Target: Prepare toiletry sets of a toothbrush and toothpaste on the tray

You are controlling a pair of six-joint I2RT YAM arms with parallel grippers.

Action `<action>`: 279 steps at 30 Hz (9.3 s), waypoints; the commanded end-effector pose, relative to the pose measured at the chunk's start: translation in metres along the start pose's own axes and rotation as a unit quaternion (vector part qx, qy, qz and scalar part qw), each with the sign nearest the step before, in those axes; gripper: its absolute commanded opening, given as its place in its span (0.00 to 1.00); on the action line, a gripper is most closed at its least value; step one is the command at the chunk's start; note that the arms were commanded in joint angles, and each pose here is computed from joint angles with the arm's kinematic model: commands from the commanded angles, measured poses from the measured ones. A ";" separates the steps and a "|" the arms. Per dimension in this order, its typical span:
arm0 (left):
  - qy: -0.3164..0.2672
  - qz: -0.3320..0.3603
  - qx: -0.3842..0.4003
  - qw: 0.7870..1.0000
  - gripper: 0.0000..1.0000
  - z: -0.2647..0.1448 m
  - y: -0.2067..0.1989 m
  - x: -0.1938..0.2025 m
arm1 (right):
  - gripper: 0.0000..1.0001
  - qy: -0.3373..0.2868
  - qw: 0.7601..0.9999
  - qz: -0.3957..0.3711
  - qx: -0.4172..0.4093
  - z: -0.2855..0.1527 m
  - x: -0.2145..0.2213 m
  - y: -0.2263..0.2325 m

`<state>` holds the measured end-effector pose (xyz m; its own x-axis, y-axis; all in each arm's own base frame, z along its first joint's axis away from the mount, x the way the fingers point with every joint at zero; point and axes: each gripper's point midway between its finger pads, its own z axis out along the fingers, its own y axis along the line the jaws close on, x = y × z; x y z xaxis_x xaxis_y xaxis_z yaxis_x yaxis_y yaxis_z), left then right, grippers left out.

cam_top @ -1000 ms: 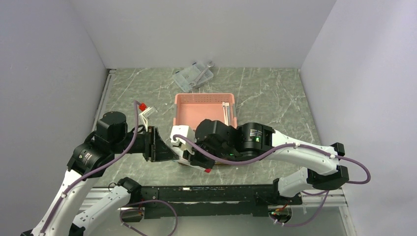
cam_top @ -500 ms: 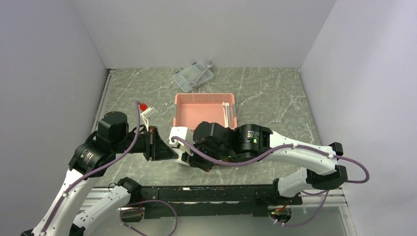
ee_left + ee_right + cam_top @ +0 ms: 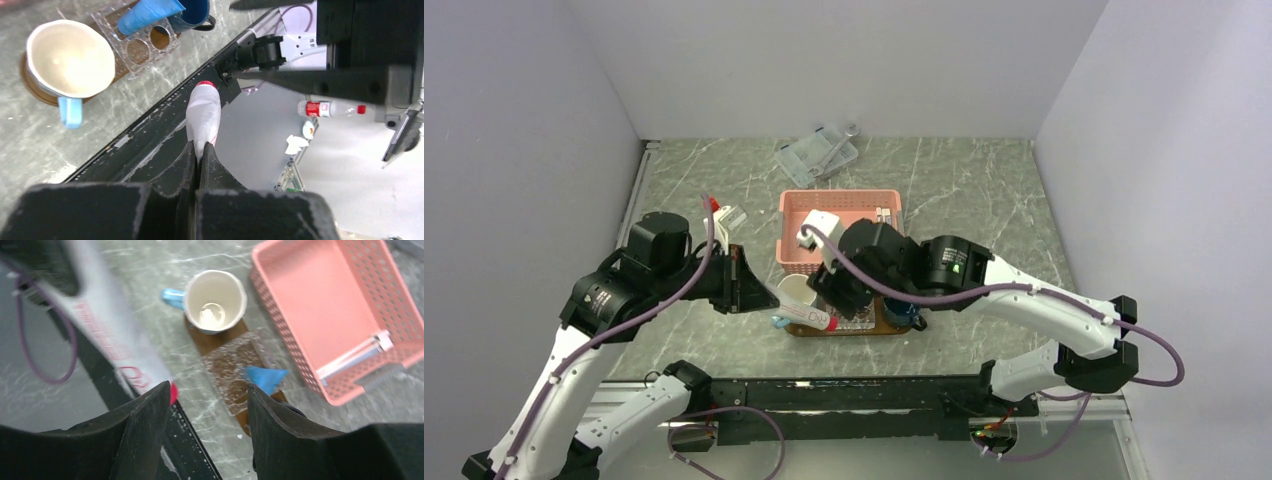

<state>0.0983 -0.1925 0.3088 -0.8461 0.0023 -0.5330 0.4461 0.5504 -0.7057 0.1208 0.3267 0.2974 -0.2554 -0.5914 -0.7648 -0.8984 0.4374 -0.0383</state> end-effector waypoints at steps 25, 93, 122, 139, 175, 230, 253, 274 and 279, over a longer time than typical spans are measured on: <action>0.017 0.168 -0.222 0.960 0.00 0.051 0.010 -0.060 | 0.62 0.007 0.890 0.353 0.289 0.005 0.092 -0.186; 0.116 0.247 -0.306 0.912 0.00 0.161 0.041 -0.041 | 0.62 0.029 0.862 0.411 0.295 0.017 0.151 -0.192; 0.139 0.235 -0.295 0.916 0.00 0.183 0.064 -0.020 | 0.62 0.034 0.862 0.415 0.289 0.014 0.153 -0.187; 0.142 0.226 -0.289 0.920 0.10 0.185 0.074 -0.014 | 0.62 0.035 0.861 0.419 0.286 0.015 0.154 -0.186; -0.008 0.259 -0.311 0.914 0.64 0.100 0.034 -0.082 | 0.60 0.052 0.882 0.386 0.266 0.074 0.097 -0.224; -0.139 0.304 -0.273 0.902 0.99 0.039 0.106 -0.028 | 0.63 0.237 0.820 0.415 0.314 0.199 0.206 -0.279; -0.143 0.304 -0.274 0.901 1.00 0.036 0.107 -0.029 | 0.48 0.197 0.862 0.435 0.171 0.219 0.177 -0.240; -0.165 0.305 -0.261 0.901 0.99 0.025 0.101 -0.032 | 0.00 0.233 0.827 0.371 0.352 0.155 0.173 -0.290; -0.169 0.304 -0.259 0.901 1.00 0.022 0.101 -0.032 | 0.00 0.251 0.816 0.350 0.387 0.153 0.185 -0.296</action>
<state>0.1733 -0.1547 0.2351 -0.3454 0.2563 -0.9028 0.5310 0.8465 0.0371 0.3866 0.2043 0.0618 -0.9120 -0.1113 -0.3947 -0.0567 0.9874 -0.1475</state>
